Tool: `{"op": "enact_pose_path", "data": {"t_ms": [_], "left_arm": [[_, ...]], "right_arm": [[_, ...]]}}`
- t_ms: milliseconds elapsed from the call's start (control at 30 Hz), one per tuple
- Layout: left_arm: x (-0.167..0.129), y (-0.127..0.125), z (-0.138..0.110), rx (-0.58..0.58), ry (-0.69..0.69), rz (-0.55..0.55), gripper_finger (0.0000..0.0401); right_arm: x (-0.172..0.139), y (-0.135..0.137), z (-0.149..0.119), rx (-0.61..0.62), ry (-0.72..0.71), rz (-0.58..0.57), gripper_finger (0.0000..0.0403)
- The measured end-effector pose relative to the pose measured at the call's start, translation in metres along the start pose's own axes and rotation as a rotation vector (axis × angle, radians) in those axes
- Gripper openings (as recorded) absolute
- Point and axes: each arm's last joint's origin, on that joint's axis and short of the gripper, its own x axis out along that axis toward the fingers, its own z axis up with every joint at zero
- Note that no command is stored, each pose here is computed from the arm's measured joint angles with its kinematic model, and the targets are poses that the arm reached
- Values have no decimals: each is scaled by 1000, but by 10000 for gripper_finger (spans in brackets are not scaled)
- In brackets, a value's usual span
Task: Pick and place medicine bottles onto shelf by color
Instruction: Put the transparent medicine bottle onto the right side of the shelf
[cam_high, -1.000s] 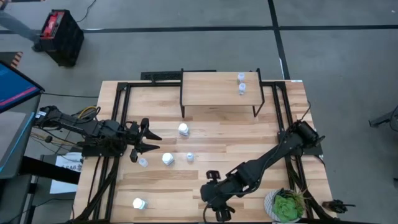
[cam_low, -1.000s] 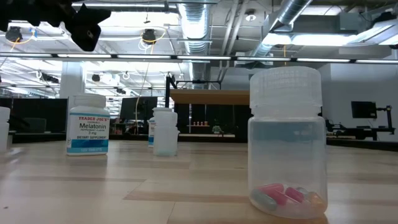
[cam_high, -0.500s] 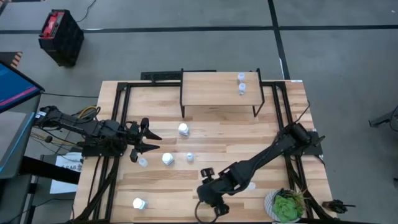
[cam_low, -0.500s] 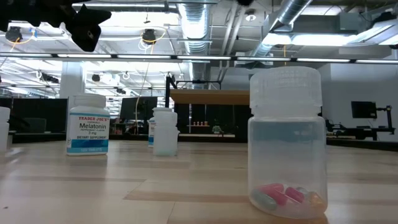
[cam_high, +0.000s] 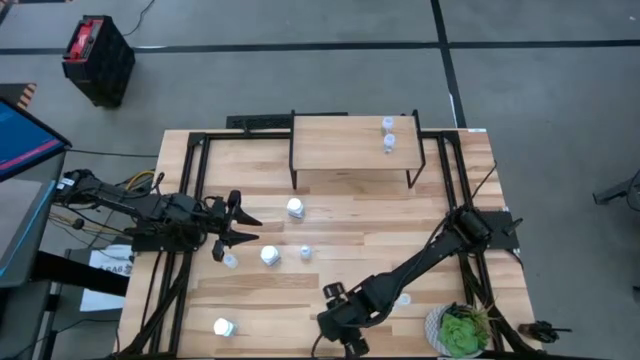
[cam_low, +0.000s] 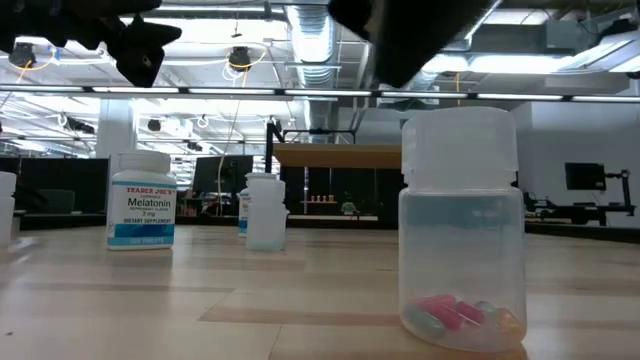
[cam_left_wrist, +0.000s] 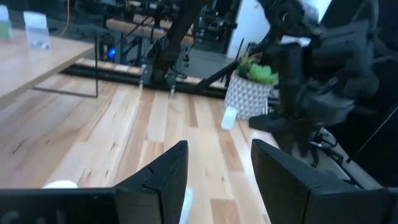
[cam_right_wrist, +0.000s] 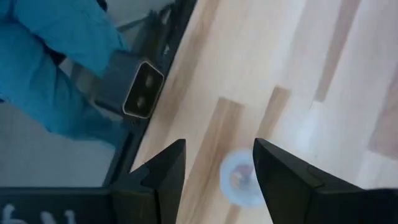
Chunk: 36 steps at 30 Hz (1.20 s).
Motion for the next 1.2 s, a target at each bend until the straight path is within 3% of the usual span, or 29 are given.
{"op": "enact_pose_path", "data": {"t_ms": [1200], "left_arm": [[5,0,-1,14,-3,13,165]], "right_arm": [[4,-5,2,8,-19,-16,209]]}}
